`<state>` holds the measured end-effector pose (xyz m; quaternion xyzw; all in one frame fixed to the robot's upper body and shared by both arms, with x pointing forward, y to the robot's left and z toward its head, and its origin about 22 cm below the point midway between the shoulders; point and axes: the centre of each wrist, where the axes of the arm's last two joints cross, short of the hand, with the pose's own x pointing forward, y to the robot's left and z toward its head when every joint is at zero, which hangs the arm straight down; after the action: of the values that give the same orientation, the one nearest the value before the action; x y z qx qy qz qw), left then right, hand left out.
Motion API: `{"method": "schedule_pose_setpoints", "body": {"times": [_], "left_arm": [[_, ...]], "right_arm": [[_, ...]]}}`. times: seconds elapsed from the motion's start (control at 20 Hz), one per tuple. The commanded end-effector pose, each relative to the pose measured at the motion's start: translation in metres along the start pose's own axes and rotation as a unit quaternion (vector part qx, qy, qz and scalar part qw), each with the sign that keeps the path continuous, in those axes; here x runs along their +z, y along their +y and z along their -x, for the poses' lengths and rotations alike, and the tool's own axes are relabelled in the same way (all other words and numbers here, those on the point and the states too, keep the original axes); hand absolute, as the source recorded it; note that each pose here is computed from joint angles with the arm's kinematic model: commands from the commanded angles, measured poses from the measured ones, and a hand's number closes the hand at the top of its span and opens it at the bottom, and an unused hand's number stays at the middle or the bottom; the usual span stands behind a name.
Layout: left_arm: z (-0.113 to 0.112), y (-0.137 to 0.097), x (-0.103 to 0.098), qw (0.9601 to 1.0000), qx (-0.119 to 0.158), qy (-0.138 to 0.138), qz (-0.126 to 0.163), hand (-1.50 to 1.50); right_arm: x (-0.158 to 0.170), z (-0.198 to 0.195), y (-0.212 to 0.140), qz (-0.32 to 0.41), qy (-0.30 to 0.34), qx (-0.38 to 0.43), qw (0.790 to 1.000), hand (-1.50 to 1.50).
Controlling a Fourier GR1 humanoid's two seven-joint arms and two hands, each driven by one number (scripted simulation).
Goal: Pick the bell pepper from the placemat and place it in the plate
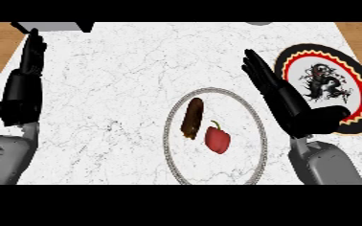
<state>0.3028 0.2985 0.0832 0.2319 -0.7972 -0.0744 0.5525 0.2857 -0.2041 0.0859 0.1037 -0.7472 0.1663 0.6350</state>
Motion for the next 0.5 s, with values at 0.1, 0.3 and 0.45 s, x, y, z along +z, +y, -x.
{"method": "schedule_pose_setpoints", "body": {"times": [0.1,0.3,0.45], "left_arm": [[-0.012,-0.014,0.006,0.9951,0.024,-0.016,0.095,0.0],[-0.019,-0.046,0.02,0.9777,0.079,-0.014,0.194,0.0],[-0.016,-0.057,0.028,0.9657,0.101,0.003,0.239,0.0]], "right_arm": [[0.015,0.053,-0.019,0.088,0.208,-0.122,0.967,-1.5],[0.047,0.082,-0.064,0.077,0.43,0.082,0.896,-1.5],[0.022,0.059,-0.067,0.052,0.467,0.176,0.865,-1.5]]}}
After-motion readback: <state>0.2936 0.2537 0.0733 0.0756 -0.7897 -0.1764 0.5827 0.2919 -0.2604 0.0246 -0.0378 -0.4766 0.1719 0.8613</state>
